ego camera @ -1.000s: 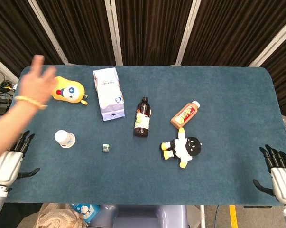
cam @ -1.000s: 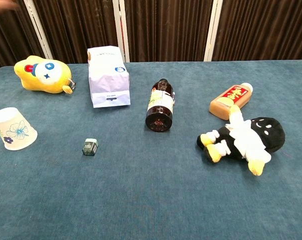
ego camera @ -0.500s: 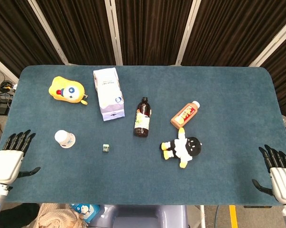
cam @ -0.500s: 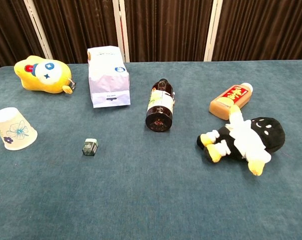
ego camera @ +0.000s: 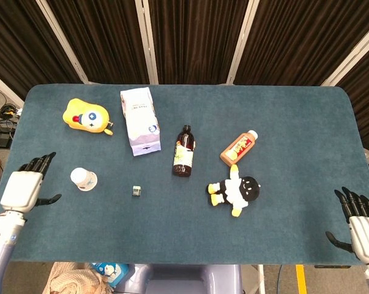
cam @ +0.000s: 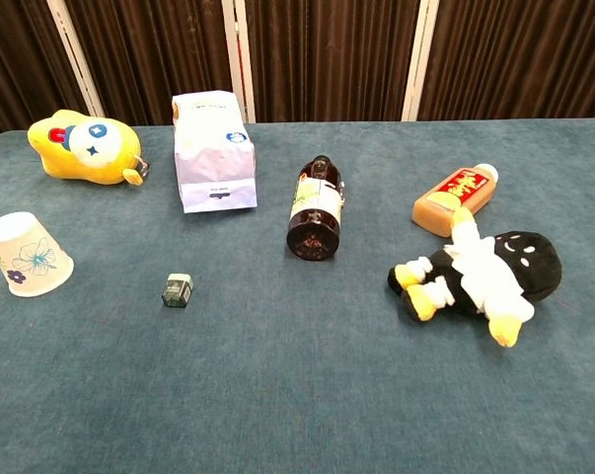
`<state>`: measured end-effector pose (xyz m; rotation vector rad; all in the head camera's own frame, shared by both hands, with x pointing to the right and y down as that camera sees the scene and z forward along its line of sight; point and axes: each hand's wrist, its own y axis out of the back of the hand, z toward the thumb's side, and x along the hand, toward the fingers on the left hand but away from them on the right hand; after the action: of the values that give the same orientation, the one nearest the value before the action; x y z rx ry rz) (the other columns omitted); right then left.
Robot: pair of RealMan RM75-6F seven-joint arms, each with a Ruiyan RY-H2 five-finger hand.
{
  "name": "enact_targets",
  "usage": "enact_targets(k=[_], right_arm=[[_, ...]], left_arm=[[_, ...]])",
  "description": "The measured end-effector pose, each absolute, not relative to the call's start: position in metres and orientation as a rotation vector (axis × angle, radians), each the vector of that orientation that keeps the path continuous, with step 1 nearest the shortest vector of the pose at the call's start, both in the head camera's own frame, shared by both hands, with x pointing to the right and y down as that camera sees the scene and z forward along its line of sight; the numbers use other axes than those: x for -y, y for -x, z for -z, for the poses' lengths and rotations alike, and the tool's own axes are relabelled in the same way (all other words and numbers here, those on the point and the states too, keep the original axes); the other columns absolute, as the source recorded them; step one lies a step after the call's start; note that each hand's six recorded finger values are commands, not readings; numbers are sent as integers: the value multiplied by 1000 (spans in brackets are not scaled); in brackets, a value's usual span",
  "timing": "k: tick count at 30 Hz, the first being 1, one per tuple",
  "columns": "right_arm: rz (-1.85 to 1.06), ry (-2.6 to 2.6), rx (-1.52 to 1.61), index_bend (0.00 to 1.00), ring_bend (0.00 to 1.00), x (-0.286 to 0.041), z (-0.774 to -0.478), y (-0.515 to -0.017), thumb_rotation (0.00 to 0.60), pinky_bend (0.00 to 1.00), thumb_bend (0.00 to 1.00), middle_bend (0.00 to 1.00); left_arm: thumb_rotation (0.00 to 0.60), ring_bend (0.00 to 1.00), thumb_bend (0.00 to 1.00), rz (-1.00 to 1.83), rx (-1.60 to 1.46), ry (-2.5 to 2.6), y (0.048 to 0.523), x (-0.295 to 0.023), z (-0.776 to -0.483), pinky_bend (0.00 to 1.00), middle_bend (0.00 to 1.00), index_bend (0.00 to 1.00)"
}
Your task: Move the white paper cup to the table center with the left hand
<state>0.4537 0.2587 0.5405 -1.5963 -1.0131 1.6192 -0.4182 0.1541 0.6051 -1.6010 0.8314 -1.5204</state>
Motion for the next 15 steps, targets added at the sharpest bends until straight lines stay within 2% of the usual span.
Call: enact_targets(k=[11, 15], right_arm=[[-1624, 1596, 1021, 0, 0, -258, -540, -455, 600, 0, 236, 0], [-1623, 1601, 1022, 0, 0, -259, -541, -455, 600, 0, 236, 0]], left_arm=[[600, 184, 166, 1622, -738, 1617, 395, -136, -645, 316, 204, 130], [600, 210, 189, 1646, -725, 1629, 389, -135, -657, 335, 270, 182]])
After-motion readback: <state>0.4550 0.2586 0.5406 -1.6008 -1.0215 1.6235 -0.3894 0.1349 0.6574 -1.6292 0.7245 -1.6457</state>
